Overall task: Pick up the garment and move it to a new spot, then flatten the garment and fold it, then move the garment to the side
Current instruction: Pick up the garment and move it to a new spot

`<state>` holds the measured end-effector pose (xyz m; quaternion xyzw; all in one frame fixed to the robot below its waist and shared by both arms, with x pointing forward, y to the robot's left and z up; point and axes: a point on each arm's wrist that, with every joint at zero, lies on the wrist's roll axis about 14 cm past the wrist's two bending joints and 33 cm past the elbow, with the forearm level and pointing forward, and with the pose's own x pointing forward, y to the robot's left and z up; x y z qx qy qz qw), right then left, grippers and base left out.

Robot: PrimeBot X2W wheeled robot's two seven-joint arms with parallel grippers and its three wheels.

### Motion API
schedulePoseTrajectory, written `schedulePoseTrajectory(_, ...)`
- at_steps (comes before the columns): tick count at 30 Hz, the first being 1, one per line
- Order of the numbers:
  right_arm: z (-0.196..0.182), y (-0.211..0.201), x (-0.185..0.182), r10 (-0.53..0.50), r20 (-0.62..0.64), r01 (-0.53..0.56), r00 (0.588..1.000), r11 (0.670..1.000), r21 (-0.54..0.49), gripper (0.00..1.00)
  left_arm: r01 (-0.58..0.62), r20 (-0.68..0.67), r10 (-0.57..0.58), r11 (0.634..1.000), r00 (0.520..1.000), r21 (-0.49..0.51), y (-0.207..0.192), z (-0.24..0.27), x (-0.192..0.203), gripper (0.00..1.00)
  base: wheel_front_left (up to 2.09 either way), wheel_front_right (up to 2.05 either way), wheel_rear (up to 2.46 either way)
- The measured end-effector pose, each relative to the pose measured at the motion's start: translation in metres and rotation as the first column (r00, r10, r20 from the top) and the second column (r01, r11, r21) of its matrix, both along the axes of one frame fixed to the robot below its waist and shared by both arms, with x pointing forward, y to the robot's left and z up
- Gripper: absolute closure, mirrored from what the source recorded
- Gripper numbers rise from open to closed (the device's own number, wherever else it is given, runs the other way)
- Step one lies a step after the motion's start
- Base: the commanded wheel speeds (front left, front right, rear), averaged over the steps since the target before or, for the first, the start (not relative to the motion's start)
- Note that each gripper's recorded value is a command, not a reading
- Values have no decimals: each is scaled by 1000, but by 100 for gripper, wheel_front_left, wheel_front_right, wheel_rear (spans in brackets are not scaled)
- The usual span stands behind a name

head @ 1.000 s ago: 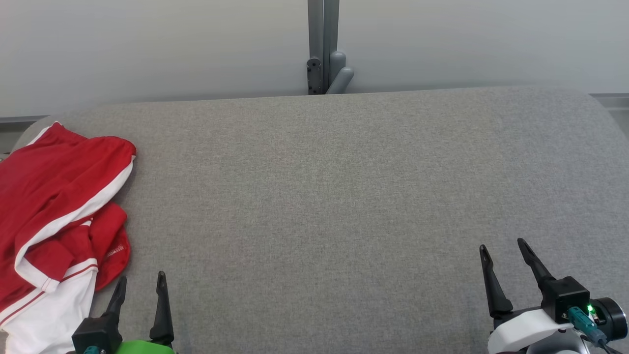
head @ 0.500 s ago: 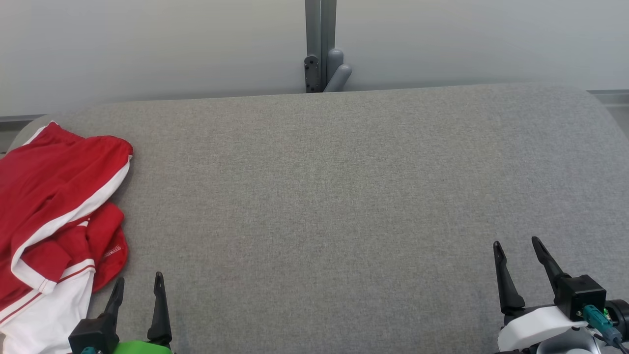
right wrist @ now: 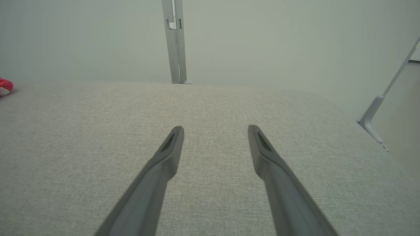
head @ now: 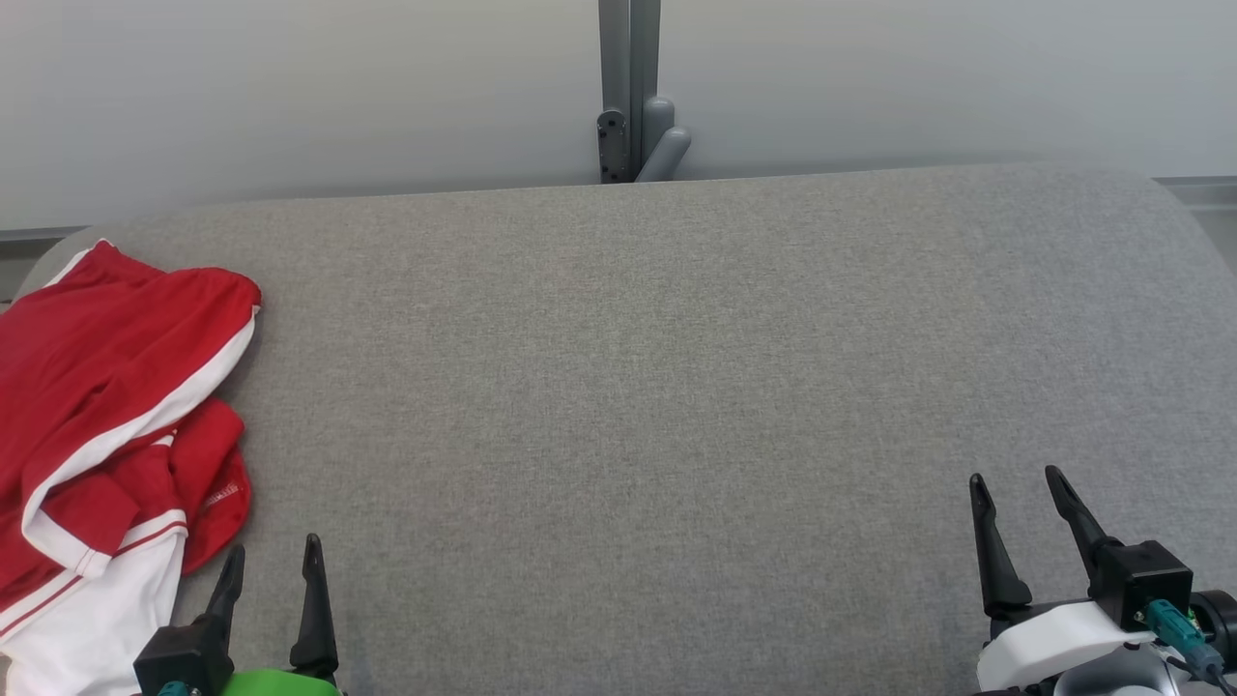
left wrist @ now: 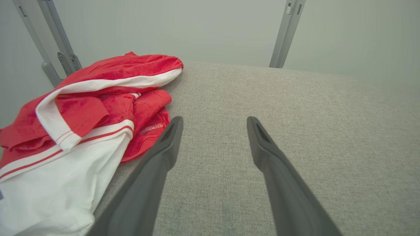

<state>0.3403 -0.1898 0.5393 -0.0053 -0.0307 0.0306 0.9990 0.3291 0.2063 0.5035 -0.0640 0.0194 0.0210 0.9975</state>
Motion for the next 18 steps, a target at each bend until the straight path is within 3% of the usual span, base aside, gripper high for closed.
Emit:
schedulePoseTrajectory(12, -1, 19, 8, 57, -4, -57, 998, 998, 1, 0, -26, 3, 26, 1000, 1000, -4, 7, 0, -8, 0, 0, 0, 0)
schedulePoseTrajectory(18, -4, 54, 15, 158, -13, -158, 987, 987, 5, 0, -112, -5, 112, 994, 994, 6, 32, -2, -30, 0, 0, 0, 0)
